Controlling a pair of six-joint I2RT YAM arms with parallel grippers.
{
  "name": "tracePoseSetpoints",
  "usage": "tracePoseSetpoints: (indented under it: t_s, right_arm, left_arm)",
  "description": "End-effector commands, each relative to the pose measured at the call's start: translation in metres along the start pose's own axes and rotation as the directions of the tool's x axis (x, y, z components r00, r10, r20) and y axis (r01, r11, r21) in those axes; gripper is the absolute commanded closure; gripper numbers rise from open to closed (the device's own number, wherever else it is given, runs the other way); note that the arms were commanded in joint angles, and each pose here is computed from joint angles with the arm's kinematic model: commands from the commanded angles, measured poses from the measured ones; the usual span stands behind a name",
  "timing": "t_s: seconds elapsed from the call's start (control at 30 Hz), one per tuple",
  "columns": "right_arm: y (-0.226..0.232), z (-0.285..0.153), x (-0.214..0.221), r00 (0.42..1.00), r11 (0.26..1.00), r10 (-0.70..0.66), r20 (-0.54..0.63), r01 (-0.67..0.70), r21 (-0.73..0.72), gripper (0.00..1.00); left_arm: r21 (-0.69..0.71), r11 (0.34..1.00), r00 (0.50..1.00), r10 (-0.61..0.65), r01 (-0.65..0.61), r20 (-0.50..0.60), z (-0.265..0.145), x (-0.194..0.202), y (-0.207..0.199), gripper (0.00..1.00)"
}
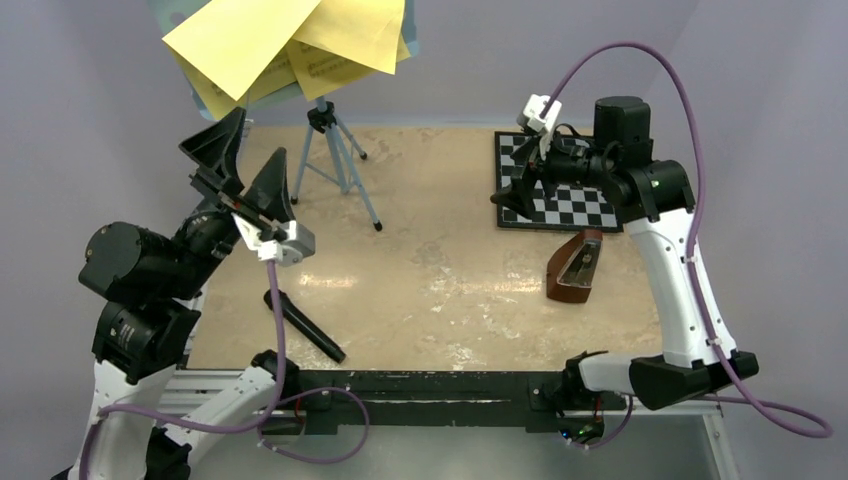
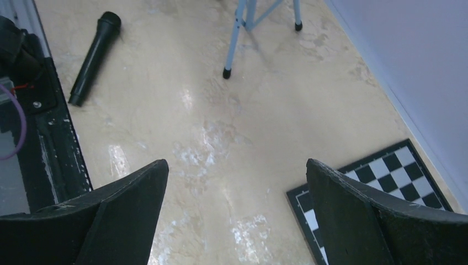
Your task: Pack up the instrument practice props
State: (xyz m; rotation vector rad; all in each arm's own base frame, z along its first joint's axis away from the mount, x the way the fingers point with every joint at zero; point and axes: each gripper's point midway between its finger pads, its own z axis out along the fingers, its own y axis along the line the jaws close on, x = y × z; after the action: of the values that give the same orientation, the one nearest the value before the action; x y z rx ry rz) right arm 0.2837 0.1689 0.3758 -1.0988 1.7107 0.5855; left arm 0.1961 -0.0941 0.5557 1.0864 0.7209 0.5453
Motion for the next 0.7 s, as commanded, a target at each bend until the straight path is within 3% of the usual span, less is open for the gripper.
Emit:
tracePoseSetpoints:
  t_s: [0.0, 0.2, 0.53, 0.6, 0.67]
  right_arm:
    - [0.01, 0.015, -0.029, 0.994, 0.998, 0.01, 0.11, -0.002, -0.07, 0.01]
    - [0.007, 0.035, -0.037, 0.989, 0.994, 0.037, 0.147, -0.021, -0.111, 0.02]
    - [0.012, 0.041, -0.031, 0.988, 0.988, 0.065, 0.14, -0.043, -0.151, 0.02]
    - [0.012, 0.042, -0.03, 0.987, 0.987, 0.073, 0.14, -0.052, -0.151, 0.02]
    - [0.013, 0.043, -0.028, 0.987, 0.986, 0.083, 0.14, -0.061, -0.156, 0.02]
  left_arm:
    - [-0.1, 0.972, 0.971, 0.2, -0.214, -0.134, 0.013, 0.02, 0.04, 0.19]
    - [-0.154, 0.925, 0.921, 0.307, -0.348, -0.239, 0.039, 0.049, 0.053, 0.22]
    - [-0.113, 0.906, 0.882, 0.357, -0.407, -0.308, 0.054, 0.091, 0.064, 0.26]
    - [-0.125, 0.903, 0.887, 0.366, -0.412, -0.281, 0.057, 0.084, 0.069, 0.3]
    - [-0.132, 0.9, 0.893, 0.377, -0.416, -0.245, 0.058, 0.076, 0.071, 0.41]
